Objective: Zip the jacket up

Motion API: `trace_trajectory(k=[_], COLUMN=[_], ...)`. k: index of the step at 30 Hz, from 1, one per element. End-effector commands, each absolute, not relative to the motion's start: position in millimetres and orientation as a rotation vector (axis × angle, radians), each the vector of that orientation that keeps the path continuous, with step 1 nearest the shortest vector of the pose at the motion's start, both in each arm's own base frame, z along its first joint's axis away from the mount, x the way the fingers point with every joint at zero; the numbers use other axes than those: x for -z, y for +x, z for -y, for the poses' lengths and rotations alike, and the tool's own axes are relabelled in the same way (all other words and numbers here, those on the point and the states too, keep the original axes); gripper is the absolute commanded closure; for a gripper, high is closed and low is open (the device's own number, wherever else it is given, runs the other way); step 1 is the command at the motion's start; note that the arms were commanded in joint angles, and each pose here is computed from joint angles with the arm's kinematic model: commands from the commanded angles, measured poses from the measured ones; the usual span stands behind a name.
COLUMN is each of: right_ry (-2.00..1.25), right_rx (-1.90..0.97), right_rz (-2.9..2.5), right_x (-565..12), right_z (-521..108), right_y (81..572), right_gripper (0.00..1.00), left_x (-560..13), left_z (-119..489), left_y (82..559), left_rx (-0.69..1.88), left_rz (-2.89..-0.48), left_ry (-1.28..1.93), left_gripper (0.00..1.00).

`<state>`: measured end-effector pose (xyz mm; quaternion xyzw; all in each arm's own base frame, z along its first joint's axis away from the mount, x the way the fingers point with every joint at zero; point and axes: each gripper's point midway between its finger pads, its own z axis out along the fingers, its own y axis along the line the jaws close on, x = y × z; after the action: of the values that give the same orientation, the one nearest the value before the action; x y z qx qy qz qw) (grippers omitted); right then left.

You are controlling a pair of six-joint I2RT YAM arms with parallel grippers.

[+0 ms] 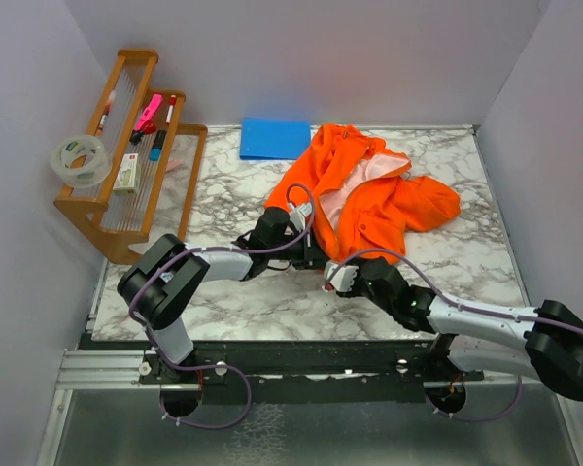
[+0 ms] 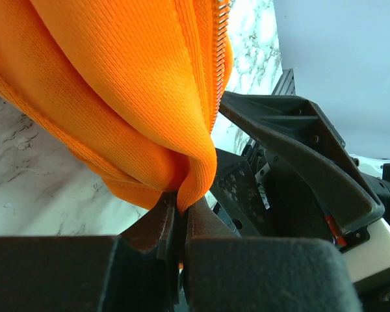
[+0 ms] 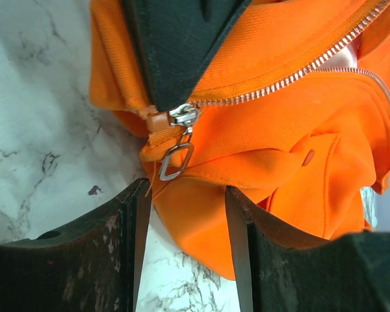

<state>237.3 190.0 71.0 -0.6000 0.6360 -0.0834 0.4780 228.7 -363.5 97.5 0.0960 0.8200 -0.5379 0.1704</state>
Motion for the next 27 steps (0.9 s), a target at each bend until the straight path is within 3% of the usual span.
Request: trace_trajectory(k=[1,18,23,27], right_ry=[-1.431,-1.383,-1.375,-1.374], right_rx=[0.172,0.112,0.100,0.070], right_rz=[-1.484,-1.454,-1.452,-1.445], right_x=[-85,-98,-99,-100], right_z=[-205,-212,-214,-218], right_y=[249,252,253,251], right_gripper=[0.47,0.73,0.74,0.68], left_x=[-93,-90,-91,-90], left_z=[363,364,364,364], left_y=[230,229,229,229], left_rx=[1.513,1.523,1.526,1.529], left_rz=[-2.320,-2.326,-2.325,-2.329], left_ry=[0.280,0.281,0.279,0.278], left_gripper=[1.00,1.00,1.00,1.00])
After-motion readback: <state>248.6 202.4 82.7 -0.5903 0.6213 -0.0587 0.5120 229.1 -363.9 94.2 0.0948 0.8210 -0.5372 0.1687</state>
